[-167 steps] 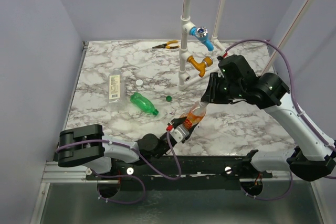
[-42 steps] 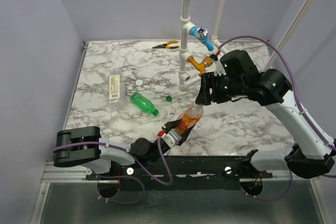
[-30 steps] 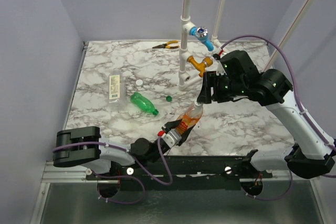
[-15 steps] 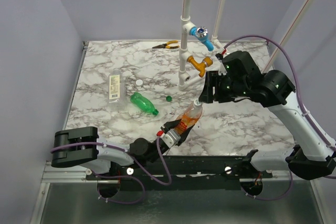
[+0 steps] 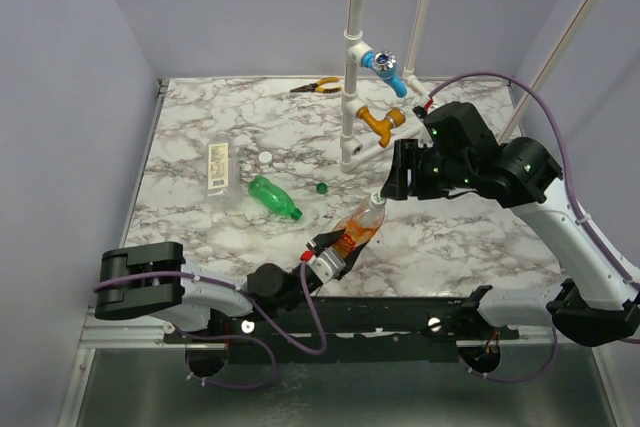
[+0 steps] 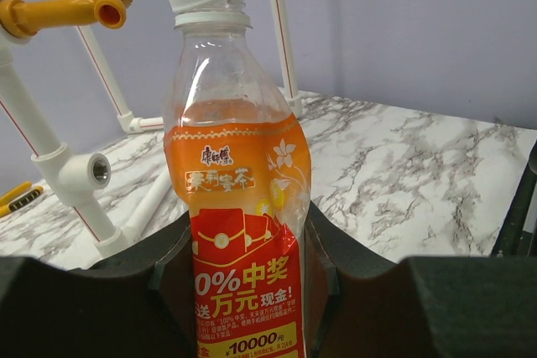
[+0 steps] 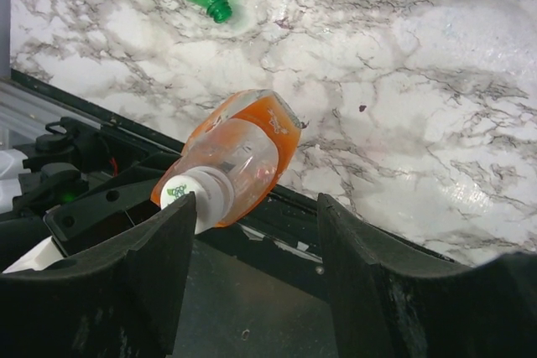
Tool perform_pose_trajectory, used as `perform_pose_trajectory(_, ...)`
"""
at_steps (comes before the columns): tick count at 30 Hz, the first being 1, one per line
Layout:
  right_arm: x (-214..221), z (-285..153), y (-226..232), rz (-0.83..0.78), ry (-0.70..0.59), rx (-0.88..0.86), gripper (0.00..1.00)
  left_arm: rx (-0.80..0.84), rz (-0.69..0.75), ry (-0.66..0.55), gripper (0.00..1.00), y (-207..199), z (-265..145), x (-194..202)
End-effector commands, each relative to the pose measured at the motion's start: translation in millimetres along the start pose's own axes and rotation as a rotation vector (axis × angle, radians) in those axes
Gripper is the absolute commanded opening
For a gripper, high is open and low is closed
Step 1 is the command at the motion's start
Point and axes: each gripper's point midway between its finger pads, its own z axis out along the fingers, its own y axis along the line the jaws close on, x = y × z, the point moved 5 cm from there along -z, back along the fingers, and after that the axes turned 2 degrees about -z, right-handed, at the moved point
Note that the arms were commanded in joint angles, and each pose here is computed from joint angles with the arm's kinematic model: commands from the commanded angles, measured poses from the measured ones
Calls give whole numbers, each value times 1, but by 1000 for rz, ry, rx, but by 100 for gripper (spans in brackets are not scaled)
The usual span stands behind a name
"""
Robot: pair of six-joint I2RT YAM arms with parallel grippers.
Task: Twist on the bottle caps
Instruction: Screw the bottle cap onto the plastic bottle.
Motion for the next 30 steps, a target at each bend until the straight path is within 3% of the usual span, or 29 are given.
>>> perform_pose_trajectory(1,9,-2,-9,0,17,49,60,-45,-48,-102,0,9,1,-28)
perform_pose_trajectory(19,-22,-23,18,2,-73,-83,60,-19,-45,-56,0,2,1,-13)
perform_pose_trajectory(26,-8,-11,31,-123,25,-224,59,48,-60,-49,0,-7,-2,-8)
perform_pose_trajectory(30,-4,-8,28,-152,34,-216,59,82,-65,-39,0,-9,-3,-8)
